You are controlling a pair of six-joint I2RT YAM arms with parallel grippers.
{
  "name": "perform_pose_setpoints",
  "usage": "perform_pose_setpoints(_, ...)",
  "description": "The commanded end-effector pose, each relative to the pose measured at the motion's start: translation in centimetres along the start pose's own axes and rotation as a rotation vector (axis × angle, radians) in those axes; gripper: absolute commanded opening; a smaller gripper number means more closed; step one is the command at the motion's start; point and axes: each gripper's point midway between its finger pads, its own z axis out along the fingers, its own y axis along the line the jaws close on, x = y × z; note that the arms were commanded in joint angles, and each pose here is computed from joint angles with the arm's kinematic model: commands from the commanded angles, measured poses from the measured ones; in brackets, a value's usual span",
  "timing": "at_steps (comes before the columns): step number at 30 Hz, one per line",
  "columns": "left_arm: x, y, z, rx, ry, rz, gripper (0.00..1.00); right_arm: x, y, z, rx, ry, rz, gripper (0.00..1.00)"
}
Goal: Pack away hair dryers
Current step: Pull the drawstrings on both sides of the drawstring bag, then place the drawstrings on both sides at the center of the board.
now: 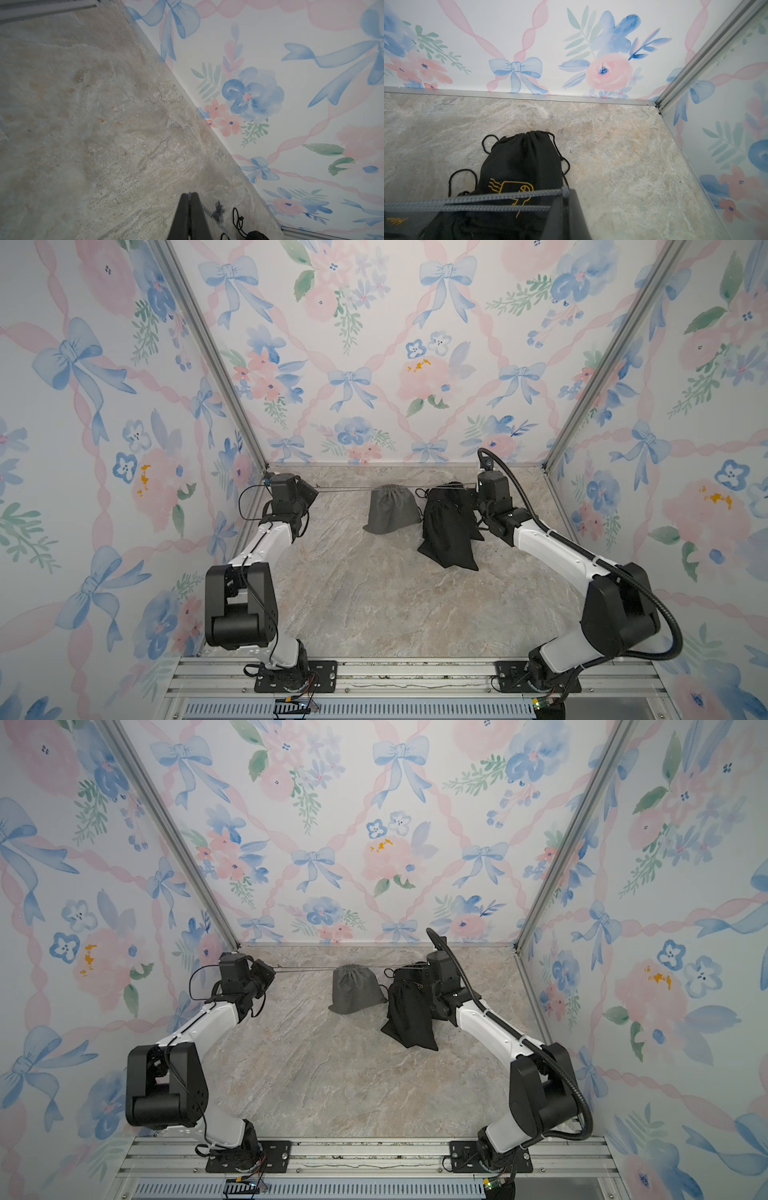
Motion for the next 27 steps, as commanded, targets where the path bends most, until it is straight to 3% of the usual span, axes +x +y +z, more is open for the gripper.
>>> perform_pose_setpoints(1, -3.0, 1.0, 0.7, -0.050, -0.078, 0.021, 0.00, -0.5, -2.2, 1.9, 0.089, 0.006, 0.012, 0.00)
perform_pose_setpoints(6, -3.3, 0.0, 0.3, -0.018, -0.076, 0.030, 0.00, -1.4, -2.0, 1.3, 0.080, -0.025, 0.022, 0.00)
perform_pose_setpoints(12, -2.4, -0.3, -2.2, 0.017, -0.063, 0.001, 0.00, -1.0, -3.9, -2.6, 0.082, -0.060, 0.057, 0.00)
perform_pose_setpoints(19, 2.1, 1.4, -4.8, 0.027, 0.019, -0.030, 0.00, 2.9, -3.6, -7.3, 0.036, -0.049, 0.046, 0.00)
perform_pose_setpoints(27, 7.6, 3.0, -6.9, 0.025, 0.106, 0.005, 0.00, 9.5, -0.7, -9.9, -0.027, 0.042, -0.051, 0.00)
